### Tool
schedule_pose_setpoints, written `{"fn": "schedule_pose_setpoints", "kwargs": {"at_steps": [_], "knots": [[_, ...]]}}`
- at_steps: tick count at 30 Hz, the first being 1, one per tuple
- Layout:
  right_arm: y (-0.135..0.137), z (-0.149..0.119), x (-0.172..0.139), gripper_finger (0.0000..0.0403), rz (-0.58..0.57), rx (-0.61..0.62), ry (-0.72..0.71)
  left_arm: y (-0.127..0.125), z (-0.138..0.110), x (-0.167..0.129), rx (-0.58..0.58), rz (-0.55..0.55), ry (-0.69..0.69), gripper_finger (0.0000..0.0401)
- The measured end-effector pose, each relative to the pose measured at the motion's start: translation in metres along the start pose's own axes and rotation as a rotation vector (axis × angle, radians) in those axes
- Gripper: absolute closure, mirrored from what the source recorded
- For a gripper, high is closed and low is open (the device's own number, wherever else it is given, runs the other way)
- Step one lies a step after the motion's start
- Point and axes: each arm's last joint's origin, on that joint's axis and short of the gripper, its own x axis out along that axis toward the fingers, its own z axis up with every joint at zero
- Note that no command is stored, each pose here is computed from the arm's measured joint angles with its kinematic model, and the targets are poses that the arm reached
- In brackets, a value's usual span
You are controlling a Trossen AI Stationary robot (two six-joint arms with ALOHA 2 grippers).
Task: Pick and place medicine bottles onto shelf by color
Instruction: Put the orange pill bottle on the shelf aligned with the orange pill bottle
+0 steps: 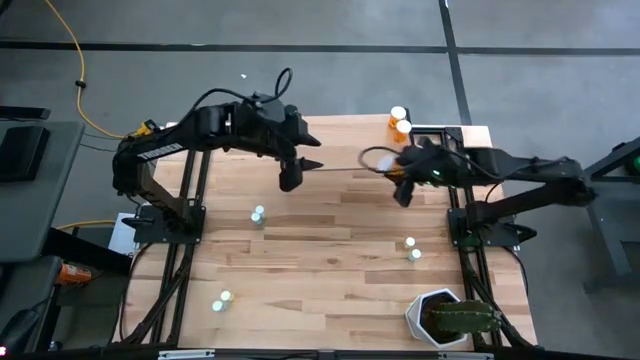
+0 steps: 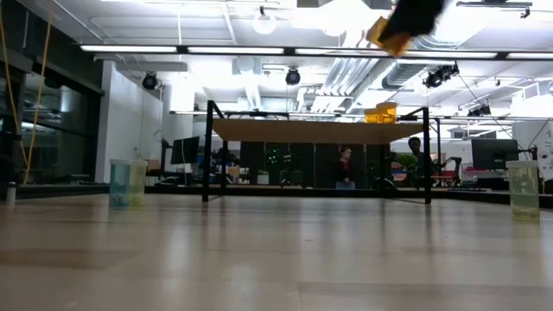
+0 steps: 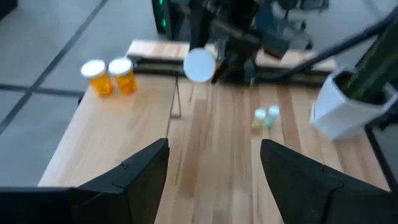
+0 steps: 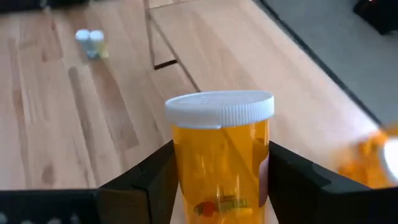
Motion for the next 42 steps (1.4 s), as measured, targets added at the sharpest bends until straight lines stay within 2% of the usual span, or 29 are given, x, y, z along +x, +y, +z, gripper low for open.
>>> {"fn": "schedule_pose_setpoints", "kwargs": {"at_steps": [3, 8, 12, 15, 19, 26, 30, 35, 42], "knots": [[-0.006, -0.025, -0.004, 0.0203, -0.009, 0.129, -0.121, -0.002, -0.006, 0.013, -0.032, -0.043, -0.096, 0.0159], [-0.008, -0.049, 0.008, 0.0203, -0.004, 0.300, -0.364, -0.003, -0.023, 0.027, -0.111, -0.081, -0.354, 0.0159], [-0.007, -0.062, 0.030, 0.0203, -0.143, 0.383, -0.494, -0.007, -0.044, 0.048, -0.190, -0.114, -0.482, 0.0159], [-0.005, -0.072, 0.048, 0.0203, -0.293, 0.404, -0.503, -0.009, -0.053, 0.051, -0.263, -0.148, -0.538, 0.0159], [-0.002, -0.075, 0.064, 0.0203, -0.487, 0.402, -0.490, -0.015, -0.061, 0.058, -0.295, -0.167, -0.491, 0.0159], [0.005, -0.080, 0.092, 0.0203, -0.687, 0.451, -0.502, -0.020, -0.061, 0.057, -0.256, -0.176, -0.497, 0.0159], [0.008, -0.080, 0.100, 0.0203, -0.737, 0.483, -0.530, -0.019, -0.061, 0.057, -0.257, -0.173, -0.497, 0.0159], [0.011, -0.082, 0.108, 0.0203, -0.735, 0.448, -0.506, -0.020, -0.061, 0.057, -0.257, -0.173, -0.497, 0.0159], [0.008, -0.083, 0.112, 0.0203, -0.746, 0.465, -0.504, -0.020, -0.061, 0.057, -0.257, -0.173, -0.497, 0.0159]]}}
